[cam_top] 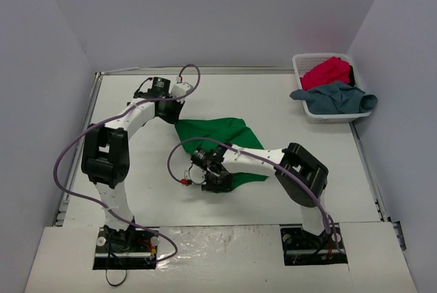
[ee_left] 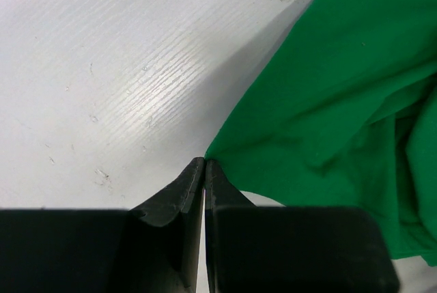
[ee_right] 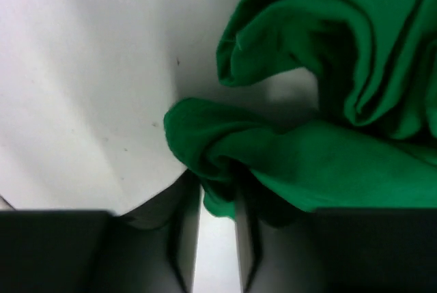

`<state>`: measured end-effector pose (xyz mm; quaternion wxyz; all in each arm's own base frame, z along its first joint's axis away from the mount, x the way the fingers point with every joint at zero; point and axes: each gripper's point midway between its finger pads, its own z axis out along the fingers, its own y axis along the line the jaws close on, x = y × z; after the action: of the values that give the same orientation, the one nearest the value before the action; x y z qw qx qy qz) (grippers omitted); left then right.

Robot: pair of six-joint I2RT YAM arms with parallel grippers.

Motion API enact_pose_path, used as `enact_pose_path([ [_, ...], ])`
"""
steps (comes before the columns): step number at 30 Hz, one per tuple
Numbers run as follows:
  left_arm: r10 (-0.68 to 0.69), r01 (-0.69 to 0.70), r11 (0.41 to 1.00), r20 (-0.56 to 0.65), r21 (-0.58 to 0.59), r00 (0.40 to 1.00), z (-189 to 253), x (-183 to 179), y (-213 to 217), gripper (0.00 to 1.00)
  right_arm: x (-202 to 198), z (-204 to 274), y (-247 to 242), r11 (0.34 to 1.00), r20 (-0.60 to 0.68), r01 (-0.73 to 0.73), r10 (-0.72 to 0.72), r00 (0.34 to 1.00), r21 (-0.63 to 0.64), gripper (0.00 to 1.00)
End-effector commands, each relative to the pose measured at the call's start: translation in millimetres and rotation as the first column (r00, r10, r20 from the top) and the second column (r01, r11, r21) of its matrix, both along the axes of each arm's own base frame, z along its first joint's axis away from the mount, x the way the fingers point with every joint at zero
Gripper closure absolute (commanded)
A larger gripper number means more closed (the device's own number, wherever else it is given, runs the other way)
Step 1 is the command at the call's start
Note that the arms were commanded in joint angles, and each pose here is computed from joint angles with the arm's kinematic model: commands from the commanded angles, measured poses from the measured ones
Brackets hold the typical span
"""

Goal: Fold and stack the t-shirts
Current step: Flatten out the tshirt

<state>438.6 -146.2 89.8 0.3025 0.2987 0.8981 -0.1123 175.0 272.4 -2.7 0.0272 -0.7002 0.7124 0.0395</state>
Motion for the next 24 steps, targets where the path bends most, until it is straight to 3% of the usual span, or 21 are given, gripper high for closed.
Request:
enact_pose_path([
  [1,0.005,-0.003,1.0,0.062,-0.021,0.998,25,4,3,0.98,6,-74,-17,0.994,0.082,0.026,-0.017,0.996,-0.11,0.85],
  [3,0.002,-0.001,1.0,0.062,-0.019,0.998,26,2,3,0.98,10,-72,-16,0.993,0.098,0.03,-0.019,0.995,-0.112,1.0],
  [7,-0.001,0.002,1.0,0.071,-0.012,0.997,28,0,6,0.98,-6,-43,-4,0.999,-0.023,-0.002,0.001,1.0,-0.053,1.0],
  [10,0.001,-0.001,1.0,0.08,-0.007,0.997,32,0,9,0.98,-8,9,6,0.999,-0.09,-0.02,0.022,0.996,0.026,1.0],
  [12,0.012,-0.011,1.0,0.1,-0.011,0.995,43,2,14,0.98,6,57,1,0.995,-0.079,0.022,-0.014,0.997,0.095,1.0],
  [15,0.107,-0.11,0.994,0.16,0.011,0.981,68,12,46,0.98,81,158,-18,0.929,0.094,0.151,-0.193,0.977,0.339,1.0],
  [17,0.164,-0.172,0.985,0.184,0.031,0.969,80,17,66,0.98,127,190,-50,0.883,0.177,0.241,-0.334,0.926,0.403,1.0],
  [18,0.19,-0.201,0.979,0.195,0.041,0.962,85,19,76,0.98,160,202,-87,0.837,0.209,0.338,-0.457,0.865,0.431,1.0],
  [21,0.254,-0.28,0.957,0.243,0.075,0.936,107,25,108,0.98,222,231,-144,0.737,0.274,0.469,-0.638,0.719,0.486,1.0],
  [24,0.3,-0.342,0.936,0.309,0.088,0.903,140,28,132,0.98,265,250,-172,0.662,0.307,0.535,-0.734,0.606,0.526,1.0],
])
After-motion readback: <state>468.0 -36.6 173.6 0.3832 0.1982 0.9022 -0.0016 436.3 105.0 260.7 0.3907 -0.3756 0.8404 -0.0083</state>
